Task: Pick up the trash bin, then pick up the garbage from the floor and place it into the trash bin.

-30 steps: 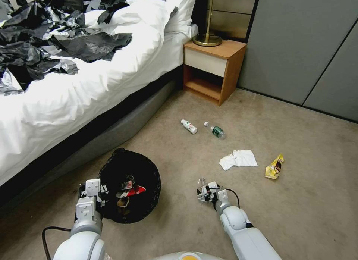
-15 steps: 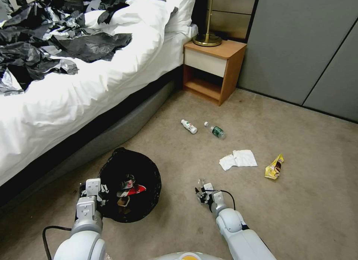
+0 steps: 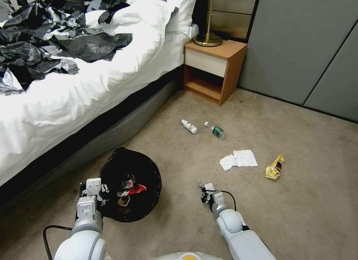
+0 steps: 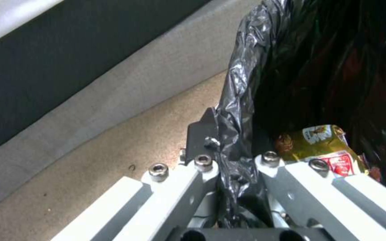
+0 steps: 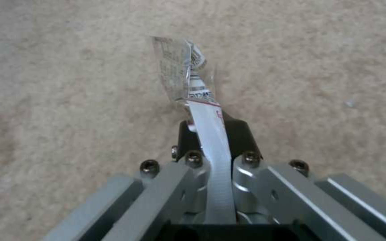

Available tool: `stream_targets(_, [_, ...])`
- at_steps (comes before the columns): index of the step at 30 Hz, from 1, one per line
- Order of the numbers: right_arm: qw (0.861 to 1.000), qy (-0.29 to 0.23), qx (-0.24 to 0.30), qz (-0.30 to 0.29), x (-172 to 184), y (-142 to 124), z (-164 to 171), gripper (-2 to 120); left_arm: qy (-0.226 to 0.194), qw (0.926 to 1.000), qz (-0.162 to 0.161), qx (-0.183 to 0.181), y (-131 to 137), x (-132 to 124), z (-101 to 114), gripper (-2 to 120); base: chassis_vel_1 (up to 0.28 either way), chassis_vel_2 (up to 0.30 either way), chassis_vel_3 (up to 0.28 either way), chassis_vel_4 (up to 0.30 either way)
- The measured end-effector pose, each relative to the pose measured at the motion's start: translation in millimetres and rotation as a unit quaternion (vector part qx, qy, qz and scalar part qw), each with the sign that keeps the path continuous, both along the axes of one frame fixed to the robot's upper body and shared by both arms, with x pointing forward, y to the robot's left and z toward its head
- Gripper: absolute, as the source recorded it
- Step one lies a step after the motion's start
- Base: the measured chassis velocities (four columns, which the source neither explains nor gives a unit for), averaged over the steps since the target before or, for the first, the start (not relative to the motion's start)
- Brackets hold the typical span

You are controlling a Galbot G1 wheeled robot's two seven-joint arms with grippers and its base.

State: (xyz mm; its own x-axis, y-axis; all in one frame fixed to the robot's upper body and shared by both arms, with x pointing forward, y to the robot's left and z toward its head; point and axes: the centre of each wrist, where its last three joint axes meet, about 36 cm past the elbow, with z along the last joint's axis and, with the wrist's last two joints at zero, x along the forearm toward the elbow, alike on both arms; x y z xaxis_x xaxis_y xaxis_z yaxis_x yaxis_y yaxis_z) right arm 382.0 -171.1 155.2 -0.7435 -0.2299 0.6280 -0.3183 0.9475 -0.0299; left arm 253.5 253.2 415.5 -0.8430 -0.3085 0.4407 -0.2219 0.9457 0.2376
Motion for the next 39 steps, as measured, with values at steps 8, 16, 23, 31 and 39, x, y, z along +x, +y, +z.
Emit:
stream_targets(8, [0.997, -0.074, 0.012, -0.009, 11.0, 3.0, 38.0, 0, 0.0, 1.0, 0.0, 0.0, -0.2, 0.6, -0.4, 1, 0.0, 0.0, 0.0, 0.0])
stream_targets(16, [0.967, -0.239, 0.085, 0.022, 9.5, 17.8, 104.3, 0, 0.002, 1.0, -0.003, -0.001, -1.7, 1.1, -0.7, 1, 0.0, 0.0, 0.0, 0.0])
stream_targets(23, [0.889, -0.375, 0.198, 0.174, 1.0, 37.9, 173.0, 0, 0.006, 1.0, -0.006, -0.003, -2.7, 0.1, -1.9, 1, 0.0, 0.0, 0.0, 0.0])
stream_targets(31, [0.861, -0.364, 0.248, 0.255, -23.3, 69.3, 171.0, 0, 0.01, 0.9999, -0.01, -0.006, -5.5, -1.9, -2.6, 1, 0.0, 0.0, 0.0, 0.0])
stream_targets(39, [0.881, -0.302, 0.246, 0.271, -36.2, 99.4, 134.3, 0, 0.012, 0.9998, -0.014, -0.008, -7.8, -2.1, 1.1, 1, 0.0, 0.0, 0.0, 0.0])
